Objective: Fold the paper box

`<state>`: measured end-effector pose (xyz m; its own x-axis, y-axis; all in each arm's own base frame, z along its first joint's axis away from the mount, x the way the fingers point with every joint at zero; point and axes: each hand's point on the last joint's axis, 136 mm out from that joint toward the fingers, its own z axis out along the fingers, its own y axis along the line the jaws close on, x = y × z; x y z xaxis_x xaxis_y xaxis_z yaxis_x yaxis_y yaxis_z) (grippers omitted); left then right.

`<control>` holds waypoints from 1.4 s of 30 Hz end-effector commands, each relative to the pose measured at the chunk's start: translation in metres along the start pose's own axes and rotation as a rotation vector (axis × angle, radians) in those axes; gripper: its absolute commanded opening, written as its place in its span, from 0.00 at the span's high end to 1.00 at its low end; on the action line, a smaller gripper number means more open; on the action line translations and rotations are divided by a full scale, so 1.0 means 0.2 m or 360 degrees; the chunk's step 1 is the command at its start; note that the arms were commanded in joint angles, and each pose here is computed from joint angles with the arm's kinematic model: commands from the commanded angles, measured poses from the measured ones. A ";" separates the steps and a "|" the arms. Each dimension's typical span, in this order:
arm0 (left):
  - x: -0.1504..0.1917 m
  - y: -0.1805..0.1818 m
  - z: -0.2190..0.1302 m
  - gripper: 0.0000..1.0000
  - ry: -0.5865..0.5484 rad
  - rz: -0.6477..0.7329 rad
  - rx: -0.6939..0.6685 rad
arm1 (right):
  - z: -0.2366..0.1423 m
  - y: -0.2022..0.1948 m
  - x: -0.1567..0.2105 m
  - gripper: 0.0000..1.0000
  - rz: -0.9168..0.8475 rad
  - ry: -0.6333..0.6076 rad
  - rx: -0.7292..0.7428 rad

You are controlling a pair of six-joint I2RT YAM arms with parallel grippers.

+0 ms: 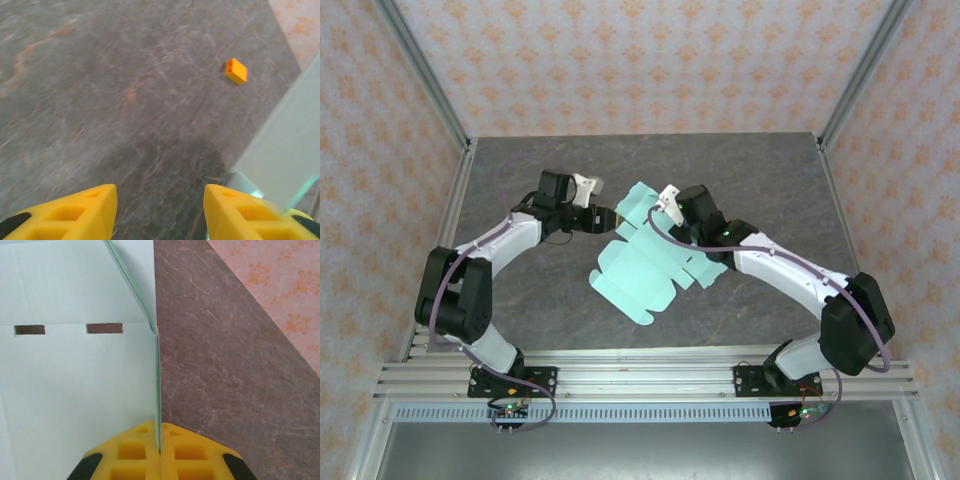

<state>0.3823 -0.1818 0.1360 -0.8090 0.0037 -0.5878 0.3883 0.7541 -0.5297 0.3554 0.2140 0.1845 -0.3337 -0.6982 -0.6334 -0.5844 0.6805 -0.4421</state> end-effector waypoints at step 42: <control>0.37 -0.11 0.57 0.90 -0.0084 -0.0487 -0.0169 | 0.34 0.10 -0.01 1.00 0.0332 0.0513 -0.0332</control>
<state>0.3590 -0.2693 0.0389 -0.8680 -0.2482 -0.4301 0.0927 0.7699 -0.6314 0.3881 0.2373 0.1251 -0.6407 -0.6383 -0.4268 -0.6252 0.7563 -0.1927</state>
